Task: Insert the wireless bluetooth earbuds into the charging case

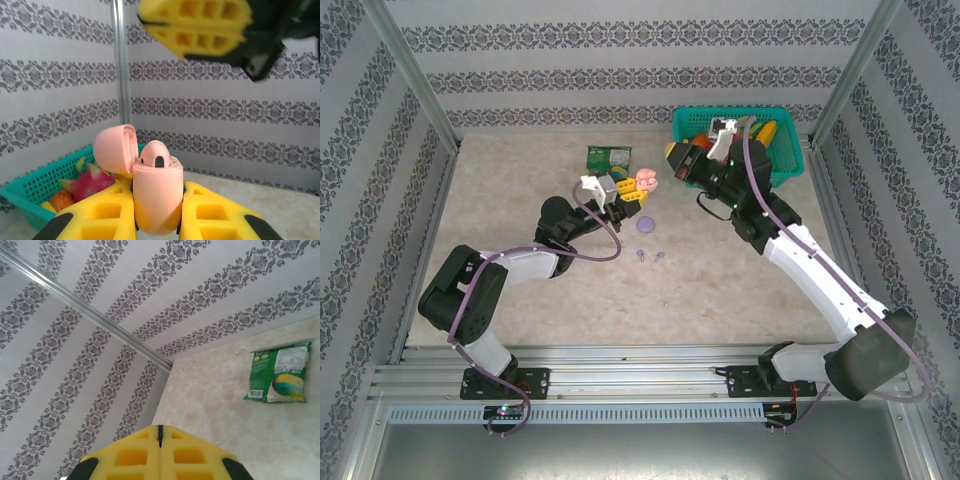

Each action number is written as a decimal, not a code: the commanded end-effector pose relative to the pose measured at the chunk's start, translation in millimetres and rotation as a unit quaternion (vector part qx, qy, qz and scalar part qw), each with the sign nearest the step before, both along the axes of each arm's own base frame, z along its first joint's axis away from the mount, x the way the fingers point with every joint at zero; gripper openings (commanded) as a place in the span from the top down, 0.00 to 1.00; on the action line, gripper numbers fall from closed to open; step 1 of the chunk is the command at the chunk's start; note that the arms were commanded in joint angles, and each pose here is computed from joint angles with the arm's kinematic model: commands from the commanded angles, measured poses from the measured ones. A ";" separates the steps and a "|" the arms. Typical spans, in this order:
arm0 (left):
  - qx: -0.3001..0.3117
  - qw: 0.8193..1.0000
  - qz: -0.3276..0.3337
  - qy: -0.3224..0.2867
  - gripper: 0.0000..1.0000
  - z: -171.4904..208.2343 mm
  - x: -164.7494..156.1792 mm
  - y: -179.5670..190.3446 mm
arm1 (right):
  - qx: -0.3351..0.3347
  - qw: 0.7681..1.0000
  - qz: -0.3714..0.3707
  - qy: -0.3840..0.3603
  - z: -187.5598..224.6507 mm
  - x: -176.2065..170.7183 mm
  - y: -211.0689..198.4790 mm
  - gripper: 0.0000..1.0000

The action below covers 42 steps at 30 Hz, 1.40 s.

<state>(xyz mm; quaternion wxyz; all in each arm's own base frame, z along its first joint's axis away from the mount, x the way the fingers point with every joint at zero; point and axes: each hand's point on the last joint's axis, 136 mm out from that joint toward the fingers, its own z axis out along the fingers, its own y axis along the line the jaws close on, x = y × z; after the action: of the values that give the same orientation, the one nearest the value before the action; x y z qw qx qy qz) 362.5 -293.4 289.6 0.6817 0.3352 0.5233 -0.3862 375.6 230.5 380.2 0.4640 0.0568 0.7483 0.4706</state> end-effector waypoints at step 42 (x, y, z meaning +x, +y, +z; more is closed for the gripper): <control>-0.010 0.992 0.061 0.107 1.00 -26.9 16.0 13.2 | -0.064 0.991 0.018 0.113 -97.0 -8.6 -17.4 0.90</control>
<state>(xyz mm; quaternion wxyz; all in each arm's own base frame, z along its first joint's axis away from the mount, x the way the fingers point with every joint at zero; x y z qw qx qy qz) 374.2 -293.3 265.9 0.6518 0.2982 0.5802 -0.3868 365.9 226.4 288.2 0.3594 0.0373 0.8250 0.4346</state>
